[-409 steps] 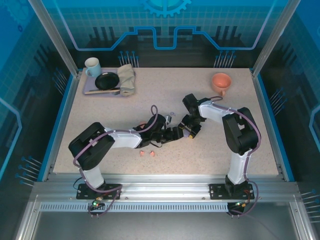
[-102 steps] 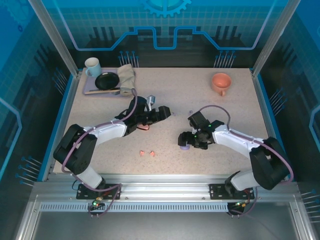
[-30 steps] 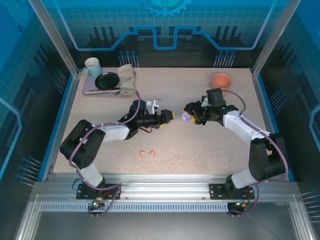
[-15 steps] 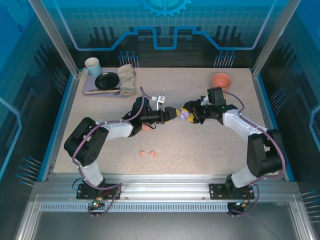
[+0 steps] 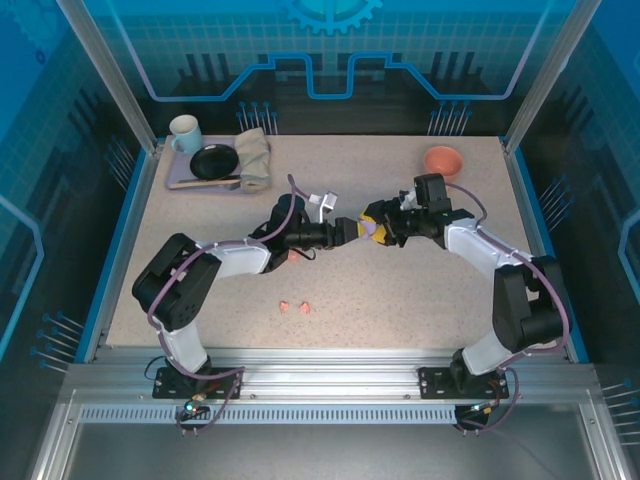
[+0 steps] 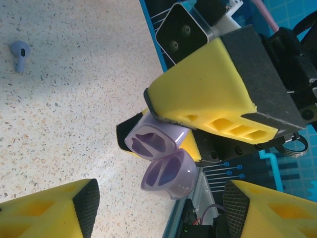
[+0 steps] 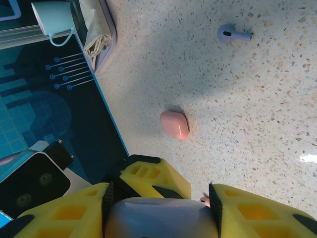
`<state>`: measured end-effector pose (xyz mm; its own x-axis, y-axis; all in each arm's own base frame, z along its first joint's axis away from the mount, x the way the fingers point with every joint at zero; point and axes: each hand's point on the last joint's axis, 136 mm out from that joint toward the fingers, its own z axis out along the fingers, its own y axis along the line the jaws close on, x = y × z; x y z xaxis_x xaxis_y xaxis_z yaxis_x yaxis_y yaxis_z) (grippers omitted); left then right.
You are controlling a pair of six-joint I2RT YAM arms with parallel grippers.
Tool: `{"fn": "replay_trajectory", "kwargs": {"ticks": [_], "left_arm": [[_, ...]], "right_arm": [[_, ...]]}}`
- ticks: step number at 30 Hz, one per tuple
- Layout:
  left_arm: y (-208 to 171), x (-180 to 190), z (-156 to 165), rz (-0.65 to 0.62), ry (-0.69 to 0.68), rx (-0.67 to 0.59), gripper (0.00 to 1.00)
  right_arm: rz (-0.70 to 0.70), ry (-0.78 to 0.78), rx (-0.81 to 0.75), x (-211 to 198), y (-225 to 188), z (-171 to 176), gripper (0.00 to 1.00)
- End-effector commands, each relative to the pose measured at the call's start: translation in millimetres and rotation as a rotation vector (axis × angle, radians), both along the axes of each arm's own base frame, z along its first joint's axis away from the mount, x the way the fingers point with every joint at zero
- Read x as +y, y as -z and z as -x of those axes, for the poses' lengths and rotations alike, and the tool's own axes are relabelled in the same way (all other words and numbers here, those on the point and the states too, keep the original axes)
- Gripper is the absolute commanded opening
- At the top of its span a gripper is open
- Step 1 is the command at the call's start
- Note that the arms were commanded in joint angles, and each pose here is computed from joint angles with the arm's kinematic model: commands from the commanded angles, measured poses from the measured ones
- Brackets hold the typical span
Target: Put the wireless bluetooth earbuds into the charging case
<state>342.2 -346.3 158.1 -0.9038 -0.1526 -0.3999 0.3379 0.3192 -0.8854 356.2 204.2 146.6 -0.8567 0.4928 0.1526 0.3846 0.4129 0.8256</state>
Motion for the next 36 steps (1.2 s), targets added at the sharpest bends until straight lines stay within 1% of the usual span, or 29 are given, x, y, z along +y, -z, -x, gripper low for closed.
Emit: {"fn": "replay_trajectory", "kwargs": {"ticks": [1,14,20,24,29,32,36], "left_arm": [[-7.7,-6.2,1.2,-0.007,0.035,-0.052,0.69],[-16.1,-12.3,-4.6,0.009,0.033,-0.066,0.65],[-18.6,-10.8,-1.1,0.007,0.040,-0.075,0.59],[-19.9,-9.8,2.7,0.010,0.049,-0.080,0.53],[-27.1,-8.8,6.8,0.026,0.061,-0.096,0.51],[-38.2,-7.9,9.6,0.042,0.068,-0.119,0.49],[-50.9,-6.7,11.8,0.047,0.070,-0.153,0.48]], "right_arm": [[-0.036,-0.017,0.006,4.1,-2.0,-2.4,0.32],[-0.030,-0.034,0.010,11.6,1.0,-1.7,0.32],[-0.043,-0.036,0.018,13.1,4.4,-3.2,0.32],[-0.070,-0.044,0.020,16.3,3.4,-5.8,0.32],[-0.133,-0.056,0.037,22.8,0.5,-10.7,0.32],[-0.181,-0.070,0.042,27.8,-2.0,-14.2,0.32],[-0.196,-0.078,0.039,30.0,-6.0,-17.2,0.33]]}}
